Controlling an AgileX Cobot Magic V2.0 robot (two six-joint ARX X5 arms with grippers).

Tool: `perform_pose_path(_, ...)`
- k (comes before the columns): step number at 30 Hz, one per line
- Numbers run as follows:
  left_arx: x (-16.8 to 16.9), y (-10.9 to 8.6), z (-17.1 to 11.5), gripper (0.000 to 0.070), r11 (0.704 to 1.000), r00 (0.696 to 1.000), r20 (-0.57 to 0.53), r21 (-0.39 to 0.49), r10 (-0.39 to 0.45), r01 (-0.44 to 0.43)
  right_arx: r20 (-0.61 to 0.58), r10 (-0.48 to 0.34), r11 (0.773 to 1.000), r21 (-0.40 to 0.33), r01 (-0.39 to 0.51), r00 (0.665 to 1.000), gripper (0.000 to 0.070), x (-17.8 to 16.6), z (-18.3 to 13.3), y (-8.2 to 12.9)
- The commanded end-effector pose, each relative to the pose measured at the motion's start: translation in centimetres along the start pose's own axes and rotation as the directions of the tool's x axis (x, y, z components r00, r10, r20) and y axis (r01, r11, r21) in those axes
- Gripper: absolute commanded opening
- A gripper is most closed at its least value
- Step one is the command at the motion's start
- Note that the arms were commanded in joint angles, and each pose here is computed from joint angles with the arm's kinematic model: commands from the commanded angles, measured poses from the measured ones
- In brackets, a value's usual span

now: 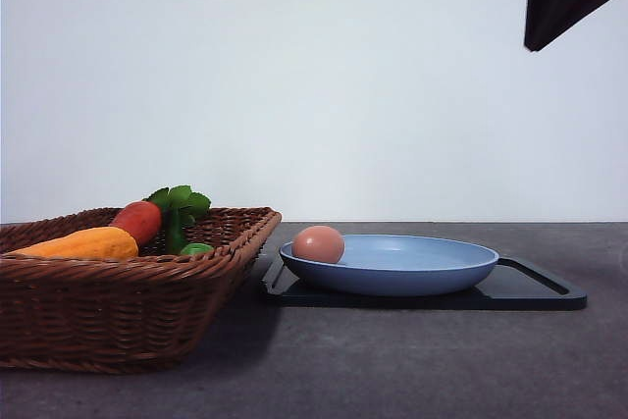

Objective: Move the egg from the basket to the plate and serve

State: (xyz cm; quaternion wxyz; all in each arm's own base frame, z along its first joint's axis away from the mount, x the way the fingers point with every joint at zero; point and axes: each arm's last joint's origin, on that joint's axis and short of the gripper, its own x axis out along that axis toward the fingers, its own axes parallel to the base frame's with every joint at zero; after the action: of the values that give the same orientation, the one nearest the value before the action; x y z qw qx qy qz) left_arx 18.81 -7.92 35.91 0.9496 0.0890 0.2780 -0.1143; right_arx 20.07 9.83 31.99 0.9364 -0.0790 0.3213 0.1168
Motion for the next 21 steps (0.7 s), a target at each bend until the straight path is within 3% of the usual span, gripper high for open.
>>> perform_pose_path(1,0.3,-0.1,-1.2,0.0000,0.999,0.999,0.045,-0.034,-0.001,0.003,0.049,-0.019,1.000,-0.013,0.020,0.999,0.0000,-0.2,-1.0,0.3)
perform_pose_path(11,-0.7,-0.1,-9.1,0.0000,0.993,0.980,0.201,-0.112,-0.006,0.030,0.293,-0.035,0.997,0.077,0.013,0.955,0.0000,0.2,-7.6,0.3)
perform_pose_path(21,-1.3,0.0,-9.8,0.0000,0.994,0.983,0.184,-0.109,-0.007,0.028,0.279,-0.036,0.995,0.104,0.007,0.960,0.0000,0.4,-8.3,0.3)
